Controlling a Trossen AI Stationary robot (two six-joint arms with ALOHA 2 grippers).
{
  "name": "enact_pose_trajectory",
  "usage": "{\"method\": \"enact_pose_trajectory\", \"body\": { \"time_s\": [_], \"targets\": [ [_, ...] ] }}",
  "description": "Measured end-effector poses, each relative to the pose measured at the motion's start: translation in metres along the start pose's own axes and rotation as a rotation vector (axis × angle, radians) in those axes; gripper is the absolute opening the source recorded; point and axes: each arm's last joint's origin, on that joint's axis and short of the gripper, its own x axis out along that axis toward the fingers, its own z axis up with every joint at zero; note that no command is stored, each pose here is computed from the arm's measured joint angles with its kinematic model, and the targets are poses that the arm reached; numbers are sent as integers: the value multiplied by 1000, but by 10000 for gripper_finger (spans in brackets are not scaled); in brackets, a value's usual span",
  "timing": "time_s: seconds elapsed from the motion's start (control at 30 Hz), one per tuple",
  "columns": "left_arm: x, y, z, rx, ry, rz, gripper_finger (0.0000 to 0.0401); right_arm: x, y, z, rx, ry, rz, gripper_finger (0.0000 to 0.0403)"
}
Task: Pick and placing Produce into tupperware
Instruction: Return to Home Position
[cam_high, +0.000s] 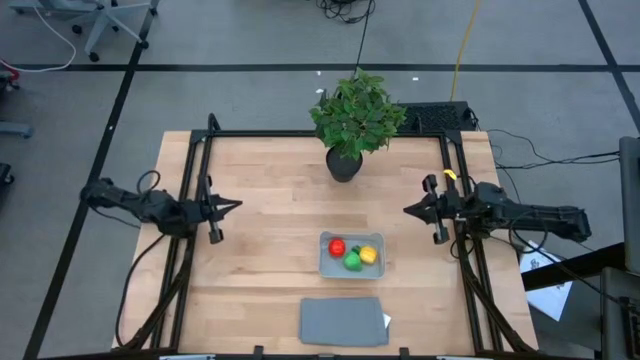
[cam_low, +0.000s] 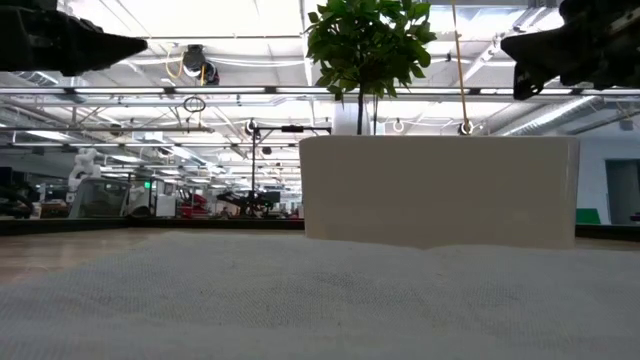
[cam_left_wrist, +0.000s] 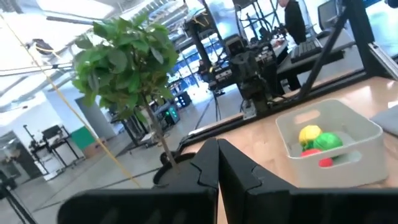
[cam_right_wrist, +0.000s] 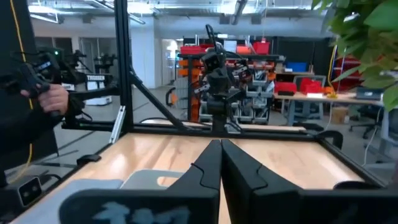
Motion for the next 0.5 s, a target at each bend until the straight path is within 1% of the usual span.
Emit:
{"method": "enact_pose_trajectory", "body": {
  "time_s": [0.13, 0.23, 0.37, 0.5],
  "targets": [
    [1, 8, 4, 4, -29, -23, 1, 0, -1, 1, -33, -5, -7, 0],
    [2, 12, 5, -10, -45, -35, 1, -1, -2, 1, -31, -5, -17, 0],
    [4, 14, -5, -68, 32, -37, 1, -1, -2, 0, -9, -4, -23, 0],
    [4, 15, -8, -140, 30, -101, 1, -1, -2, -5, -6, 9, -23, 0]
  ]
}}
